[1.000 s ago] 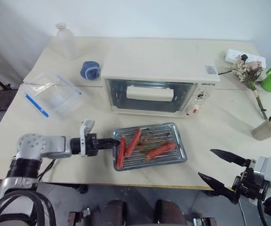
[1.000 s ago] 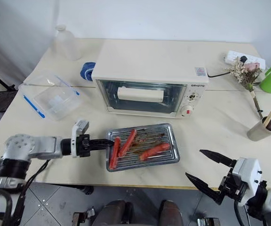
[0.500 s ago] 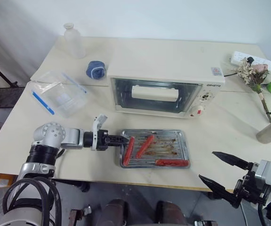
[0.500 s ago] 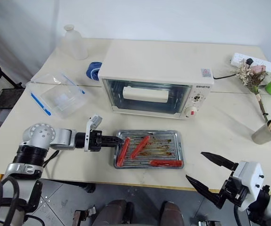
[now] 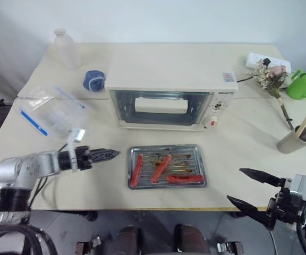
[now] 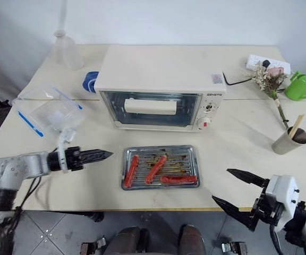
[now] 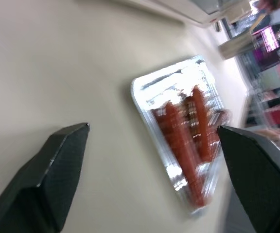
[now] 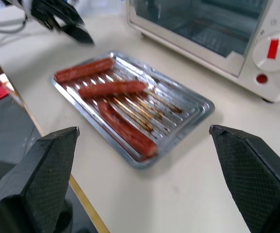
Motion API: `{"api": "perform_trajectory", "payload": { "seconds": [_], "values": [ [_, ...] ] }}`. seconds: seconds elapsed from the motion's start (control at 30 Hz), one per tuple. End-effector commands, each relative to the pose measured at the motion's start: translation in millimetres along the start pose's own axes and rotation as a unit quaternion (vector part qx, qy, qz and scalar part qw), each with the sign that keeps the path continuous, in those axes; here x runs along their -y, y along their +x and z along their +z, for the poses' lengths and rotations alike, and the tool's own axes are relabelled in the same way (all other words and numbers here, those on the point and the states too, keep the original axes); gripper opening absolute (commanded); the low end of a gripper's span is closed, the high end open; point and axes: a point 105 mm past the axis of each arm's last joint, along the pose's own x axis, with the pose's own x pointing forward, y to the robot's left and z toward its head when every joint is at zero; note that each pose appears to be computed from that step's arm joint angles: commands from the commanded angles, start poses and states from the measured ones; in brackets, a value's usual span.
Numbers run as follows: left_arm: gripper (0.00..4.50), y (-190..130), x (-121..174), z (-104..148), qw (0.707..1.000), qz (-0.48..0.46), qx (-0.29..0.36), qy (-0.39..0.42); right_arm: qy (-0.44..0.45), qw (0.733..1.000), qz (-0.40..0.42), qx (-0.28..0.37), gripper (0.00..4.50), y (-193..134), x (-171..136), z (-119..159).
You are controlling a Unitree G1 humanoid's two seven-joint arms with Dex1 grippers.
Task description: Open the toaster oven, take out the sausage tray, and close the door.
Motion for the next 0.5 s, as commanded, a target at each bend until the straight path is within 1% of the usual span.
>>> {"api": "perform_trajectory", "payload": {
  "seconds": [0.03,0.07,0.17,0.3,0.43,0.5],
  "values": [
    [4.46,-28.3,5.5,15.2,0.982,0.016,0.02,0.186,-0.011,1.0,0.018,0.011,4.5,-6.8,7.5,13.3],
    [4.46,-36.5,9.3,13.5,0.969,0.011,0.018,0.245,-0.015,0.999,0.031,0.013,4.5,-4.8,7.5,16.0],
    [4.46,-53.7,14.9,6.2,0.931,0.014,-0.01,0.364,-0.019,0.997,0.071,0.019,4.5,3.3,3.6,23.0],
    [4.46,-65.3,26.5,4.0,0.916,-0.009,-0.003,0.401,-0.039,0.992,0.116,0.022,4.5,13.7,-3.3,28.5],
    [4.46,-67.2,25.4,3.2,0.916,-0.005,-0.001,0.4,-0.044,0.991,0.119,0.032,4.5,19.3,-1.8,30.1],
    [4.46,-64.7,25.9,6.2,0.913,-0.004,0.014,0.407,-0.053,0.99,0.126,0.034,4.5,21.7,-1.6,30.5]
  ]
}}
